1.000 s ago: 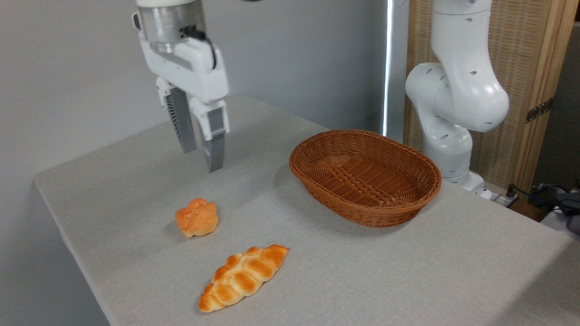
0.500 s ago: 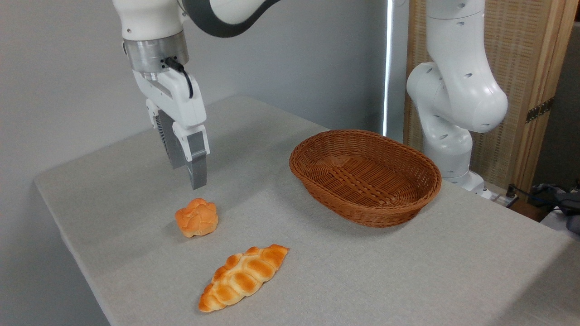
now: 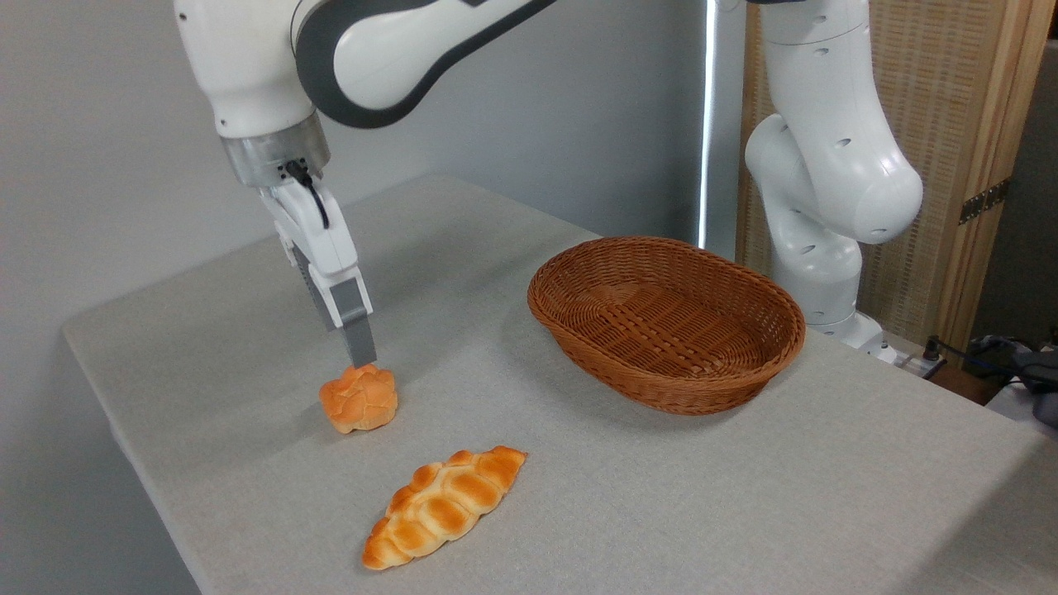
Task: Put bread into the basket
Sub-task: 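Move the gripper down toward the small round orange bun, then close the gripper on the round orange bun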
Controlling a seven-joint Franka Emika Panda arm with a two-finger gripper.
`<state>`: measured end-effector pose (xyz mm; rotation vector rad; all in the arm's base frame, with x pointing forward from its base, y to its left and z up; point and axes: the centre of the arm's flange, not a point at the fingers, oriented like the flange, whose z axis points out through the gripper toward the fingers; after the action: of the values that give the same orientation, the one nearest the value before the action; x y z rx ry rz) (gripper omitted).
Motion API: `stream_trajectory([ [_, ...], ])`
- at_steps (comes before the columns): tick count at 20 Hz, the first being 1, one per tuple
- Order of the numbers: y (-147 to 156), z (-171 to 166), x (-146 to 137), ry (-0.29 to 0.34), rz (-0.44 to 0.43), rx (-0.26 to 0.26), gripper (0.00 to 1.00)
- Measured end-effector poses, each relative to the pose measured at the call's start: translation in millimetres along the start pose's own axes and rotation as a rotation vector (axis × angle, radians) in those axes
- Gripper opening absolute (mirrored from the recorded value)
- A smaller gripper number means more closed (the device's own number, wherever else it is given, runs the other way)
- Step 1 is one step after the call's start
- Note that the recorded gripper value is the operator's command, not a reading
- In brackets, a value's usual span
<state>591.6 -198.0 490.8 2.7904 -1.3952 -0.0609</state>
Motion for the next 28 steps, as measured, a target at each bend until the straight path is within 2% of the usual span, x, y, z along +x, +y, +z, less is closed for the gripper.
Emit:
stream_trajectory([
  [3, 12, 32, 14, -0.049, 0.033, -0.026, 1.0],
  [6, 19, 62, 28, -0.096, 0.067, -0.02, 1.0],
  [11, 13, 64, 39, -0.035, 0.075, 0.034, 1.0],
  [14, 8, 65, 39, -0.044, 0.089, 0.077, 1.0],
  [15, 7, 66, 39, -0.049, 0.093, 0.085, 0.93],
  [17, 6, 69, 40, -0.053, 0.096, 0.09, 0.65],
  [20, 6, 69, 40, -0.053, 0.096, 0.09, 0.35],
  [23, 6, 69, 40, -0.053, 0.096, 0.09, 0.24],
  [28, 6, 69, 40, -0.053, 0.096, 0.09, 0.24],
])
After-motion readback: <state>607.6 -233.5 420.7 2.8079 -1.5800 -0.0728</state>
